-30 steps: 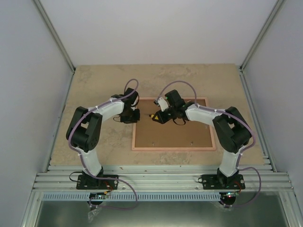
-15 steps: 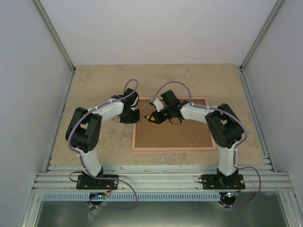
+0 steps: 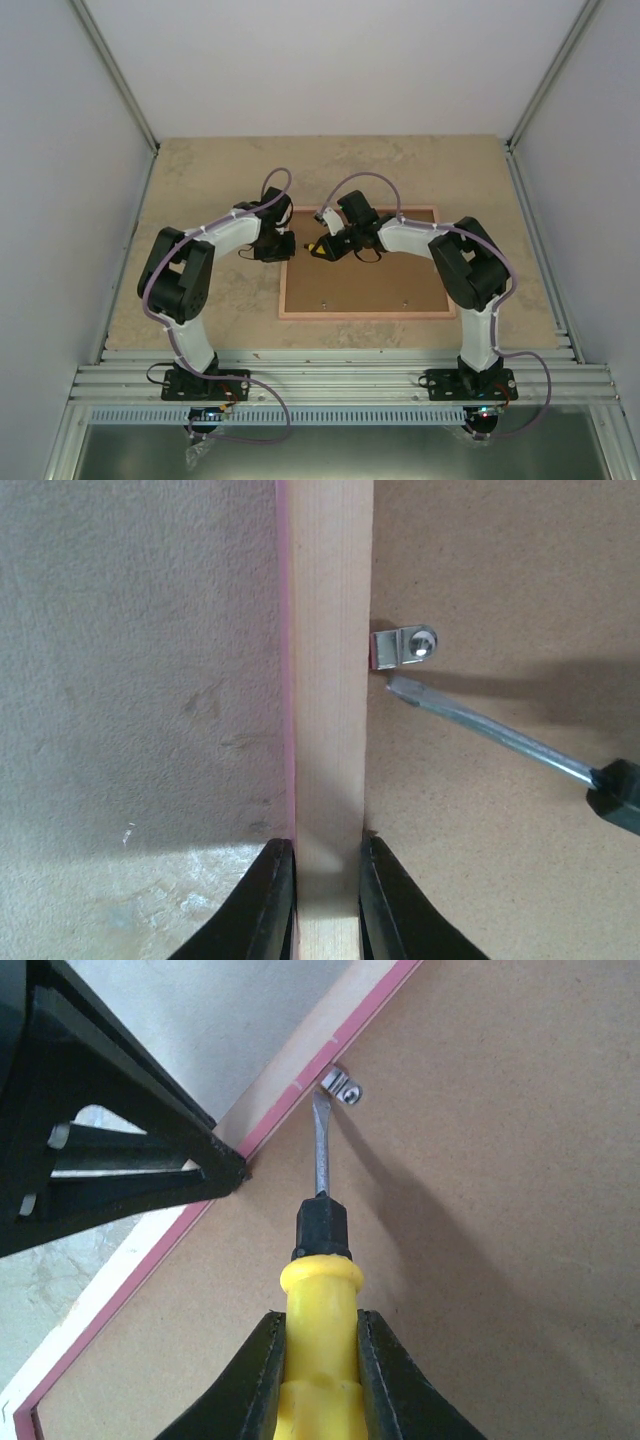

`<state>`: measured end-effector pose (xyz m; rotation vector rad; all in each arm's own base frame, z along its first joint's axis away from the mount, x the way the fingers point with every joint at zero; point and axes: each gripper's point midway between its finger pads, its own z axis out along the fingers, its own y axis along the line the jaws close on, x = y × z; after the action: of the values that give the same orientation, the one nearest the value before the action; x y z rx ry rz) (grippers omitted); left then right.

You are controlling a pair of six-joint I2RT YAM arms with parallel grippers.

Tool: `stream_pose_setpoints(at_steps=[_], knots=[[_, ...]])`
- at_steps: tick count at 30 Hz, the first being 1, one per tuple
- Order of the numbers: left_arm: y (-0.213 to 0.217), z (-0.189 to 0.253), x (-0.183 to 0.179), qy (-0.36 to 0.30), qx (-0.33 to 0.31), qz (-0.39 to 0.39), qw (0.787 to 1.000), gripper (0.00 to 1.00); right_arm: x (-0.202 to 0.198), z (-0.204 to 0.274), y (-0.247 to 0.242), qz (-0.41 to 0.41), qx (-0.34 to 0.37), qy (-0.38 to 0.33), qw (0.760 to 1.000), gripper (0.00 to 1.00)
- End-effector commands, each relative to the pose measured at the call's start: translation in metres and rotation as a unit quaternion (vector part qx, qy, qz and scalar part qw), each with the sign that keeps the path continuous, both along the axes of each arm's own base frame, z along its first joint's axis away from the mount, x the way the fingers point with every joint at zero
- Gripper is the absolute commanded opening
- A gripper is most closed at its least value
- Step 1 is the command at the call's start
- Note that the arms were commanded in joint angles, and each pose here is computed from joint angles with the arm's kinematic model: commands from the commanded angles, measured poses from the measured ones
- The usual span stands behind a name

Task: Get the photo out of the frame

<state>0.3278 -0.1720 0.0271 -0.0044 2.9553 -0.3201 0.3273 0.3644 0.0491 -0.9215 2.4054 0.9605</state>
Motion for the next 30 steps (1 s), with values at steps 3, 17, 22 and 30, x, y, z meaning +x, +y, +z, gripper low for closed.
stream_pose_setpoints(at_steps=[3, 17, 22, 30], knots=[[-0.013, 0.010, -0.008, 0.002, -0.037, -0.011, 0.999, 0.09, 0.013, -0.005, 0.005, -0.020, 0.000, -0.011, 1.000, 0.00], [-0.019, 0.012, -0.015, 0.003, -0.063, 0.005, 0.998, 0.04, 0.030, -0.006, -0.008, -0.095, -0.021, -0.024, 0.995, 0.01], [-0.025, 0.013, -0.016, 0.002, -0.088, 0.020, 0.996, 0.04, 0.031, -0.004, -0.014, -0.113, -0.028, -0.025, 0.993, 0.01], [-0.024, 0.016, -0.012, -0.007, -0.088, 0.031, 0.996, 0.09, 0.016, -0.008, -0.017, -0.088, -0.034, -0.012, 0.995, 0.01]])
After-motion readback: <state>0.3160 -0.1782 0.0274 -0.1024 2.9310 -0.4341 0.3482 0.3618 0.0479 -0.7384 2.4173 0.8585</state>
